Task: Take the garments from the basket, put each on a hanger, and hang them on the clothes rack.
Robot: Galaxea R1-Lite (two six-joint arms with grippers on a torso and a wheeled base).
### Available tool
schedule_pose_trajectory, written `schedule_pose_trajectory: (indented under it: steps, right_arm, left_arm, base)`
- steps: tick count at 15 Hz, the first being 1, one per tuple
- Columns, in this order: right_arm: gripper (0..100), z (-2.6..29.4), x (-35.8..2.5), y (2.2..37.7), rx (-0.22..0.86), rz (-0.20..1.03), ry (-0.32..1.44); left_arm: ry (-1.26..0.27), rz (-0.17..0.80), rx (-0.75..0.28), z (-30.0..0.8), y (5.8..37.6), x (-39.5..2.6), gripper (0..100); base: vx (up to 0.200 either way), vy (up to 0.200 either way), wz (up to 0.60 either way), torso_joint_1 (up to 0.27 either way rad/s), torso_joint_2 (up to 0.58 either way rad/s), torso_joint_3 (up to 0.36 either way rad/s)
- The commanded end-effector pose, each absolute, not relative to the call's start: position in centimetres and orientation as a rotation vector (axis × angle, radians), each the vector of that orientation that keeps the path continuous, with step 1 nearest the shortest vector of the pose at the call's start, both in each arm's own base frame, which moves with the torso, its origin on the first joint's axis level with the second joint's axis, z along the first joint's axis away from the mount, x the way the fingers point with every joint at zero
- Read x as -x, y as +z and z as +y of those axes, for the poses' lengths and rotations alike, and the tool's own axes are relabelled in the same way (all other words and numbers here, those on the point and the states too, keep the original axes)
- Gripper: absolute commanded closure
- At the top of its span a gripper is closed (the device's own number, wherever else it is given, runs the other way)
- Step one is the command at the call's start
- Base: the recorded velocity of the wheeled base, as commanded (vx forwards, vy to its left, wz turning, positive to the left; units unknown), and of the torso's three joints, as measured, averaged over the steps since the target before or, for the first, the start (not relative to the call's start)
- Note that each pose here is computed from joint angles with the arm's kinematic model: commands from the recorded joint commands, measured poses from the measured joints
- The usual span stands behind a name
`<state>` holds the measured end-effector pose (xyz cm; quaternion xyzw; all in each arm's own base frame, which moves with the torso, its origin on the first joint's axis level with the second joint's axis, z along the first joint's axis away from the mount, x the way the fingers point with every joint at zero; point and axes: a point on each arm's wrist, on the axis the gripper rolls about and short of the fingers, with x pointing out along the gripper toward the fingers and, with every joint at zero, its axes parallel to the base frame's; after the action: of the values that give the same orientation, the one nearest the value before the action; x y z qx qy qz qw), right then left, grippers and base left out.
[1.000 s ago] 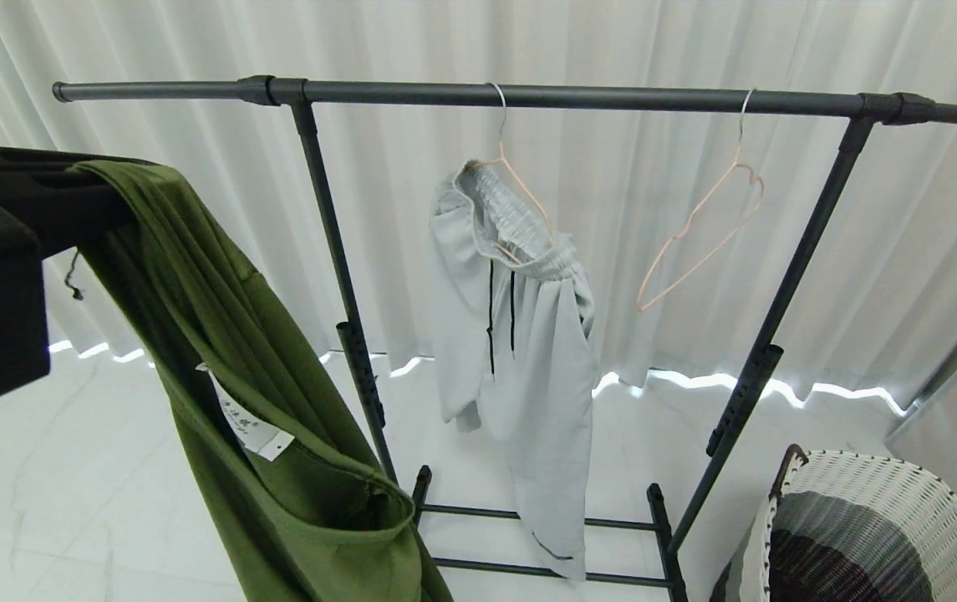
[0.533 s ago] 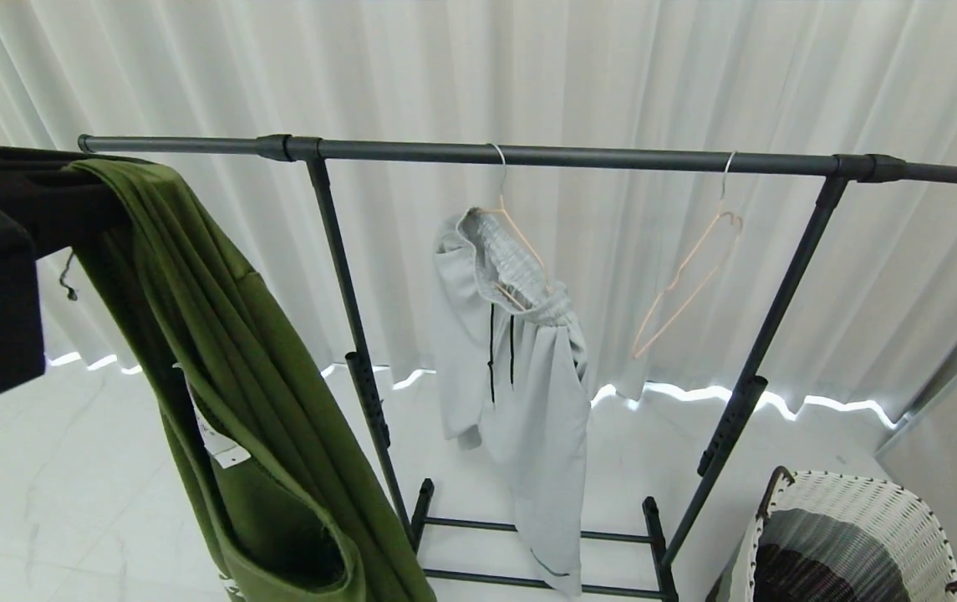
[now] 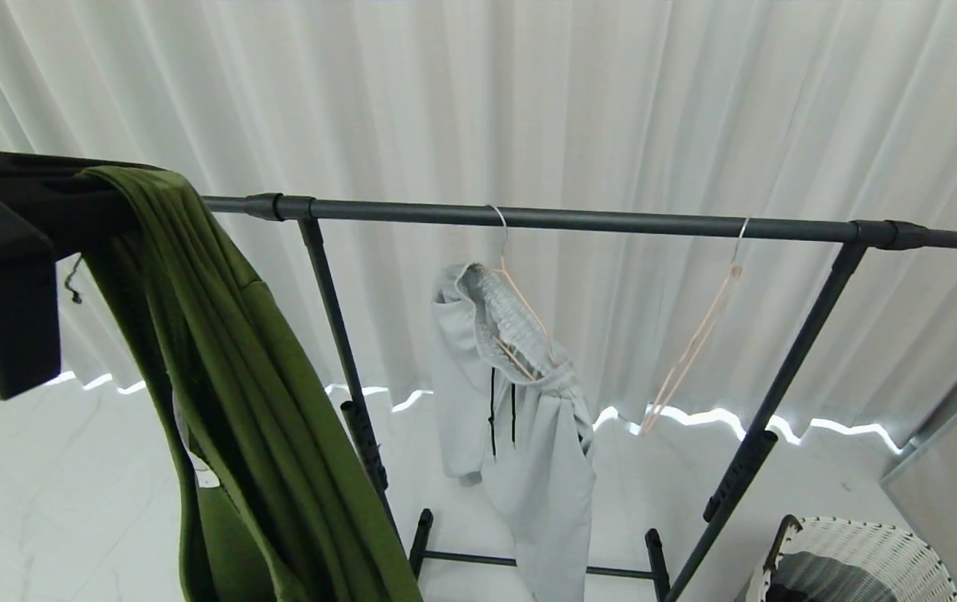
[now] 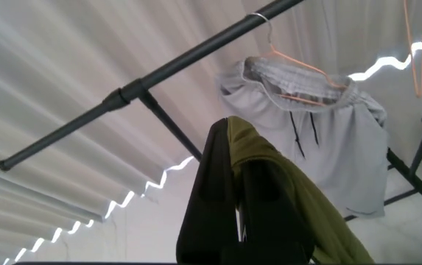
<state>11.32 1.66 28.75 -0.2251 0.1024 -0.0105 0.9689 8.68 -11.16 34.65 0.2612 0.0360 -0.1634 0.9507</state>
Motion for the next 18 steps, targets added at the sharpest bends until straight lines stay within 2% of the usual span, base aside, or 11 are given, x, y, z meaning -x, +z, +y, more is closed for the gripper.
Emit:
schedule_pose_trajectory:
  steps: [1,4,8,12,18]
  right_arm:
    - [0,1.7,-11.5,28.4,0.457,0.218,-0.002]
    - [0,2.1,-12.1,27.3,0.447,0.254,0.089]
    - [0,3.5,-15.7,25.3,0.384,0.288,0.209]
    - [0,8.0,-20.4,22.8,0.293,0.328,0.344]
    - [0,11.5,-26.6,18.9,0.202,0.379,0.219]
  left_arm:
    - [-0.334,0.076,-0.534,-11.2,34.6,-8.7,100]
    - [-0.337,0.090,-0.549,-11.3,33.9,-8.7,100]
    - [-0.331,0.102,-0.560,-11.1,33.4,-8.7,100]
    - [-0.259,0.122,-0.553,-10.3,33.4,-9.5,100]
    - [-0.266,0.132,-0.561,-10.7,33.1,-9.7,100]
  base:
    - [0.200,0.000,0.00,0.036,-0.04,-0.022]
    - [0.000,0.000,0.00,0.000,0.00,0.000]
    - [0.000,0.000,0.00,0.000,0.00,0.000]
    - [0.000,0.000,0.00,0.000,0.00,0.000]
    - [0.000,0.000,0.00,0.000,0.00,0.000]
